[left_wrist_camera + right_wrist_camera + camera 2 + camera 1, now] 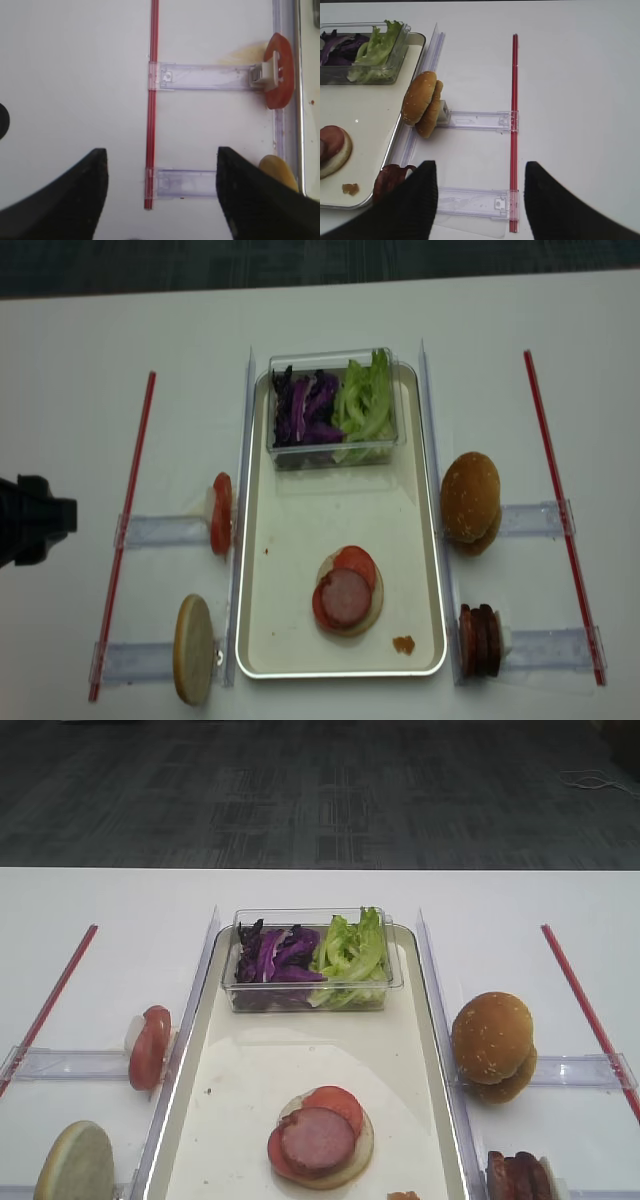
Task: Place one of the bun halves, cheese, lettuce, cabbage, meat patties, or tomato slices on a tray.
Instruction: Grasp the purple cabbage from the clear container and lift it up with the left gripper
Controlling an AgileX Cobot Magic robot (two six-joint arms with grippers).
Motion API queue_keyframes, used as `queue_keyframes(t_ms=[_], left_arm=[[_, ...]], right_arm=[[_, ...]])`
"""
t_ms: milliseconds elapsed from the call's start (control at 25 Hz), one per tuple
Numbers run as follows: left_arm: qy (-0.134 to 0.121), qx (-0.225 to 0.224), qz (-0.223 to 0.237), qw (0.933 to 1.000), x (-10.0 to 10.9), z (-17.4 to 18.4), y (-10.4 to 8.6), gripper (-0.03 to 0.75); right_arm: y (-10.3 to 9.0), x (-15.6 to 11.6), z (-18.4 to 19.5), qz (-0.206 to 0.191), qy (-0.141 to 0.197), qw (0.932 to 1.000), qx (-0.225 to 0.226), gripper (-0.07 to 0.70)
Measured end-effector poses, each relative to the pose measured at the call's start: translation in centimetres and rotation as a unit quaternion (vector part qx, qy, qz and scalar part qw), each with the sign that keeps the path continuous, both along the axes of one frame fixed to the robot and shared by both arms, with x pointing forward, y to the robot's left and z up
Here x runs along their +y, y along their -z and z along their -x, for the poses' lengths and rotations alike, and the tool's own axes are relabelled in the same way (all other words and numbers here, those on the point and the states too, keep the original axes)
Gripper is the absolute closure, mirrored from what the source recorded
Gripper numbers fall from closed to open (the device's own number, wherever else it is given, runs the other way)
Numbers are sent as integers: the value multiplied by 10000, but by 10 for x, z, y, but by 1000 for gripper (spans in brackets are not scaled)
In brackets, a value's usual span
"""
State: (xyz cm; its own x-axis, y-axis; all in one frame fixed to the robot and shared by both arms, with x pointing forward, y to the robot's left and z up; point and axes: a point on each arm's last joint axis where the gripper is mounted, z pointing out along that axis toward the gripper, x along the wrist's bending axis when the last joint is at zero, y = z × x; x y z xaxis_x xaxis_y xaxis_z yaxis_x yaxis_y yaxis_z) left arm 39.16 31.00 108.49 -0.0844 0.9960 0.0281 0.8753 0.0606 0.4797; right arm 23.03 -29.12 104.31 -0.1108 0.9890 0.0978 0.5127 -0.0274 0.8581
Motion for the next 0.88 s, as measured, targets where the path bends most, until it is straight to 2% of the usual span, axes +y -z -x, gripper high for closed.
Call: queue_keyframes(t_ms=[400, 880], left_arm=[[12, 225, 1, 9997, 1, -36, -4, 244], [87, 520, 88, 9986, 0, -78, 2, 244]], right_arm=[[0, 0, 0, -8, 5, 10000, 1, 230], [0, 0, 0, -7, 4, 10000, 10, 230]])
